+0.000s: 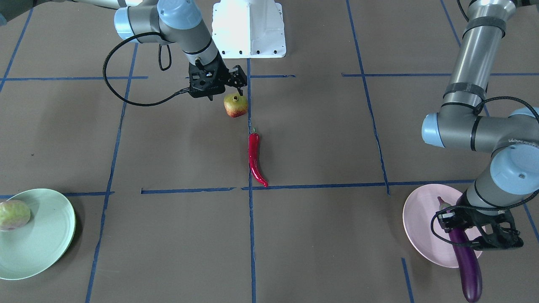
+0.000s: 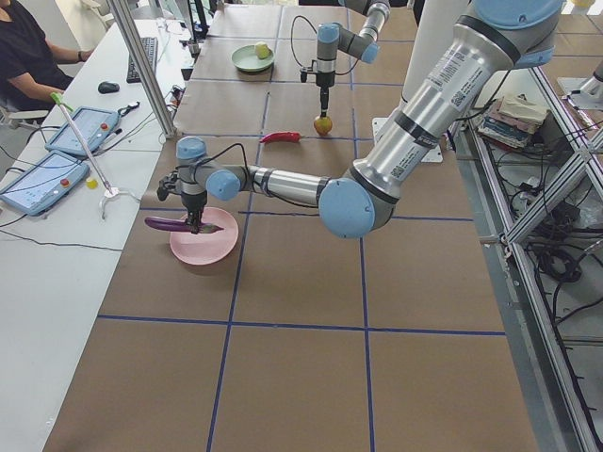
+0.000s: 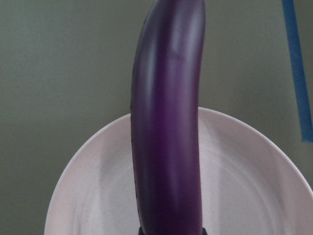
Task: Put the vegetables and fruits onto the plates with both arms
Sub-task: 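Lift pomegranate with right gripper while left gripper reaches the red chili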
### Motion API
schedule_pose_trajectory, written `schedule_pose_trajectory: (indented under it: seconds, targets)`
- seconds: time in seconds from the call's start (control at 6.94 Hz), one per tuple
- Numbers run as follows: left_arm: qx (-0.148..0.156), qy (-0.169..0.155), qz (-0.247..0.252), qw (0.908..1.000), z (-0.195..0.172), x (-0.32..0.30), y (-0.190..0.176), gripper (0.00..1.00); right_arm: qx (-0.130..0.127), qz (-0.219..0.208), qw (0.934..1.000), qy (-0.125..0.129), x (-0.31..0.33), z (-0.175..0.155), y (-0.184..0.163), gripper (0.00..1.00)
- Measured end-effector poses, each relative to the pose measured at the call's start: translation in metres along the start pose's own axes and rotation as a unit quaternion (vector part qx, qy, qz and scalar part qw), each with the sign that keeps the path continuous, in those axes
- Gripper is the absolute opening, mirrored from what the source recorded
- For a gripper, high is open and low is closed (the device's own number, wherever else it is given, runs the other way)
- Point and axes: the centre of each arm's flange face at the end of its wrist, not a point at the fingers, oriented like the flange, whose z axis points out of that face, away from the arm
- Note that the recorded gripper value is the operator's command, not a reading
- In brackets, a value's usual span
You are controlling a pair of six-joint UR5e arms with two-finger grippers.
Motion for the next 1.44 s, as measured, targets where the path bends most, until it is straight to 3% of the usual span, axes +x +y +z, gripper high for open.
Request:
schedule_pose_trajectory:
  seconds: [0.29,0.43,0.58,0.72,0.86,1.15,1.44]
  targets:
    - [0.002,0.000,-0.001,1.0000,0.008,-0.007,-0.002,1.00,0.012,-0.007,0.9997,0.019,-0.015,0.019,0.008,1.00]
    - [0.004,0.001,-0.004,1.0000,0.007,-0.007,-0.003,1.00,0.015,-0.010,0.9995,0.027,-0.022,0.031,0.011,0.95]
    - [0.007,0.008,-0.014,0.9998,0.001,0.000,-0.005,1.00,0.021,-0.012,0.9991,0.034,-0.026,0.040,0.012,0.49]
    - [0.010,0.027,-0.031,0.9991,-0.012,0.017,-0.006,1.00,0.032,-0.014,0.9985,0.041,-0.028,0.045,0.013,0.18]
    - [0.010,0.059,-0.045,0.9972,-0.027,0.054,0.004,1.00,0.045,-0.016,0.9979,0.044,-0.029,0.046,0.013,0.02]
    - [-0.008,0.138,-0.061,0.9885,-0.057,0.186,0.074,1.00,0.065,-0.011,0.9973,0.032,-0.023,0.021,-0.004,0.00]
    - [-0.042,0.192,-0.052,0.9791,-0.076,0.319,0.169,1.00,0.075,0.002,0.9970,0.021,0.036,-0.044,-0.075,0.01]
